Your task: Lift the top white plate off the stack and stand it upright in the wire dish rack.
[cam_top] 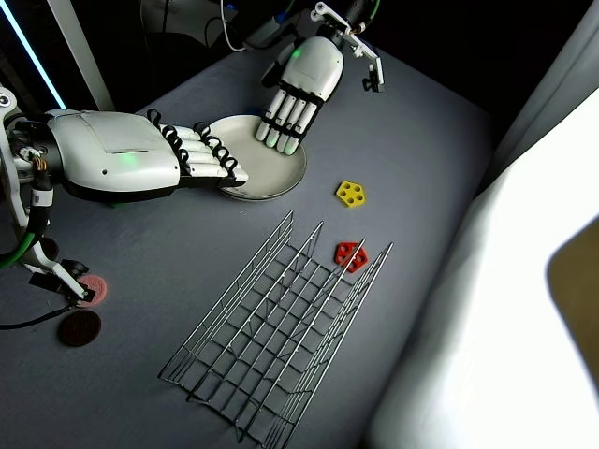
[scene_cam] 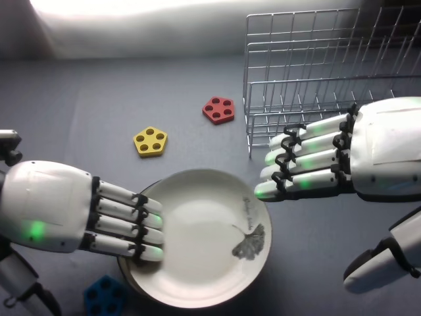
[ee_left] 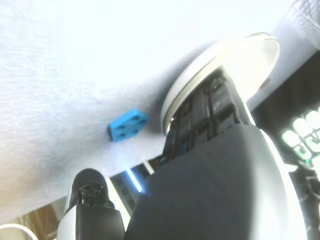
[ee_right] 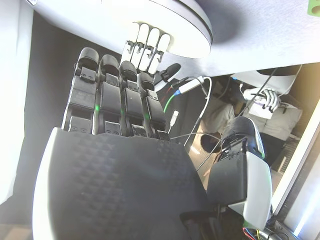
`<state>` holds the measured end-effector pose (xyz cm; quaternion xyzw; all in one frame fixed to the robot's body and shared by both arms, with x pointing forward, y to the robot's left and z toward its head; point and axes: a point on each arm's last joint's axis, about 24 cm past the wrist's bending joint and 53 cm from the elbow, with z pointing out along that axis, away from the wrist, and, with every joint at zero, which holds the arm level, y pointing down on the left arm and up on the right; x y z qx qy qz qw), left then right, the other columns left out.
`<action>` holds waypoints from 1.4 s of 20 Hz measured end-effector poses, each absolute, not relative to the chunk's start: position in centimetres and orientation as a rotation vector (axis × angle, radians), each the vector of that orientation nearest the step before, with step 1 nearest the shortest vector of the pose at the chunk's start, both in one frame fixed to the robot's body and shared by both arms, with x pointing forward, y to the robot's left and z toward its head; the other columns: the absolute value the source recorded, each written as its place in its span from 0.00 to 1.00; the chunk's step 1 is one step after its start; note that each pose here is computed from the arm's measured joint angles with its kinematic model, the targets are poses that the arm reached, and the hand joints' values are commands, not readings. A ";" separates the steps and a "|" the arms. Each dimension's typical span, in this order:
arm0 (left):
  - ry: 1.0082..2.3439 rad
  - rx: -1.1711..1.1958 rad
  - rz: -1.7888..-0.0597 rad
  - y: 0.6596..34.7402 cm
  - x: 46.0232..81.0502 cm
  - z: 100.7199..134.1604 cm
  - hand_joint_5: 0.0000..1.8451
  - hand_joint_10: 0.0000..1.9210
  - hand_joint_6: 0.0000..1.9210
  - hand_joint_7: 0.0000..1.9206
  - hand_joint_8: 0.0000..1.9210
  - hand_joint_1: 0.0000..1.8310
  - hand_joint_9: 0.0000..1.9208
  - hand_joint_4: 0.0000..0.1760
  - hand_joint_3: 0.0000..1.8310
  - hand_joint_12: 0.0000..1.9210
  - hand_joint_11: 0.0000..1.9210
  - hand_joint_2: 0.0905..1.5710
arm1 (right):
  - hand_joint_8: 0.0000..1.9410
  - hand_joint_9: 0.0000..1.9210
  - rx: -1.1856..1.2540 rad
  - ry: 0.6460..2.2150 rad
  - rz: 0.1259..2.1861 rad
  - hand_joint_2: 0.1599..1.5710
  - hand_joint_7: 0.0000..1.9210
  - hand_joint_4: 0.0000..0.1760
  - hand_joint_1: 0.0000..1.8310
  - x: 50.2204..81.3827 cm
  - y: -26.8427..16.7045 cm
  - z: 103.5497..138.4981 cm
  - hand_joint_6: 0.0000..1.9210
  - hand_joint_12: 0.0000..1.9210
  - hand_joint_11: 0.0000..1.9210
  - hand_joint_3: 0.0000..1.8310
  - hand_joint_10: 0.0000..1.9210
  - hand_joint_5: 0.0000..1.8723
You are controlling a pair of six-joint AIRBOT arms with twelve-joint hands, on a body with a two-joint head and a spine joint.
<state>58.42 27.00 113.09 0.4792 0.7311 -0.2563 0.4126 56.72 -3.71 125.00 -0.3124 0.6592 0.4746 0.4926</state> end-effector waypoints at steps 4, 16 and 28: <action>1.828 1.179 -0.690 25.2 58.9 112.4 0.04 0.00 0.00 0.05 0.00 0.04 0.05 0.00 0.00 0.00 0.06 0.62 | 0.00 0.09 -0.785 1.602 1.153 0.59 0.08 0.00 0.00 56.3 -3.0 124.6 0.00 0.00 0.07 0.00 0.00 0.07; 1.776 1.133 -0.774 21.1 60.5 111.5 0.03 0.00 0.00 0.04 0.00 0.05 0.05 0.00 0.00 0.00 0.05 0.62 | 0.00 0.07 -0.849 1.561 1.154 0.56 0.06 0.00 0.42 55.0 -1.1 124.3 0.01 0.00 0.08 0.00 0.00 0.04; 1.778 1.131 -0.771 21.3 60.6 111.5 0.03 0.00 0.00 0.04 0.00 0.03 0.05 0.00 0.00 0.00 0.05 0.62 | 0.00 0.08 -0.833 1.563 1.127 0.62 0.05 0.00 0.67 55.4 0.4 123.6 0.00 0.02 0.11 0.01 0.00 0.08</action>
